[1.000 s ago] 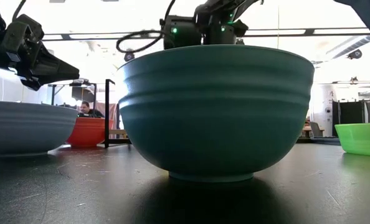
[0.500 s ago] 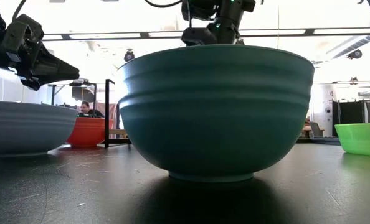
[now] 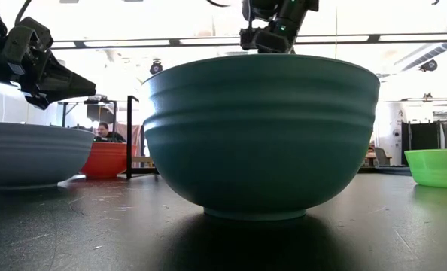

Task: Place and stack bowls onto a shelf
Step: Stack the light yellow bowl on top of the light pink bowl on the shelf, then stack the light green bowl on top of the light yellow bowl on the shelf

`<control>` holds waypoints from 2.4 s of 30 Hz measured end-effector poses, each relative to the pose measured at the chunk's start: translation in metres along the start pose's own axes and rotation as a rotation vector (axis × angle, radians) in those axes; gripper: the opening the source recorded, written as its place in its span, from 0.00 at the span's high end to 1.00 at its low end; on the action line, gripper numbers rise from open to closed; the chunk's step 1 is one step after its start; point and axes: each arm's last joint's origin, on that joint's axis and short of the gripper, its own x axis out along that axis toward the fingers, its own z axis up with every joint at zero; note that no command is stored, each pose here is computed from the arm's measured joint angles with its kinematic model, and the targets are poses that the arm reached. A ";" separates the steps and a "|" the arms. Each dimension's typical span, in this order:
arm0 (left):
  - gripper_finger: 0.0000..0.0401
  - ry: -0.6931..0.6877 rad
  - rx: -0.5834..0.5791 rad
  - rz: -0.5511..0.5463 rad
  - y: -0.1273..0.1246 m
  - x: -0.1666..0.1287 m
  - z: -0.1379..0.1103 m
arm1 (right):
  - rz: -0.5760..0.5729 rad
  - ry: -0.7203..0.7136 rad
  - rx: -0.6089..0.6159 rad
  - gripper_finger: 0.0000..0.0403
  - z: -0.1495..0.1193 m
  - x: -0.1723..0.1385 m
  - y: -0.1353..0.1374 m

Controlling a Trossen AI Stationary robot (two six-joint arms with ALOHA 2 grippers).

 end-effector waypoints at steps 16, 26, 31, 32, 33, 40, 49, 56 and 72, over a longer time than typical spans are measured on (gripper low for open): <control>0.74 0.000 0.000 0.000 0.000 0.000 0.000 | -0.235 0.085 -0.323 0.98 -0.019 0.003 -0.087; 0.74 0.000 0.000 0.000 0.000 0.000 0.000 | -0.186 0.076 -0.327 0.98 -0.026 0.022 -0.115; 0.74 0.000 0.000 0.000 0.000 0.000 0.000 | -0.184 0.086 -0.383 0.98 -0.025 0.036 -0.118; 0.74 0.000 0.000 0.000 0.000 0.000 0.000 | -0.185 0.085 -0.387 0.98 -0.024 0.039 -0.118; 0.74 0.000 0.000 0.000 0.000 0.000 0.000 | -0.182 0.089 -0.392 0.98 -0.024 0.041 -0.118; 0.74 0.000 0.000 0.000 0.000 0.000 0.000 | -0.173 0.101 -0.357 0.98 -0.025 0.048 -0.119; 0.74 0.000 0.000 0.000 0.000 0.000 0.000 | -0.177 0.093 -0.307 0.93 -0.025 0.048 -0.119; 0.74 0.000 0.000 0.000 0.000 0.000 0.000 | -0.179 0.090 -0.287 0.80 -0.025 0.047 -0.119; 0.74 0.000 0.000 0.000 0.000 0.000 0.000 | -0.210 -0.060 0.103 0.70 0.005 0.004 -0.123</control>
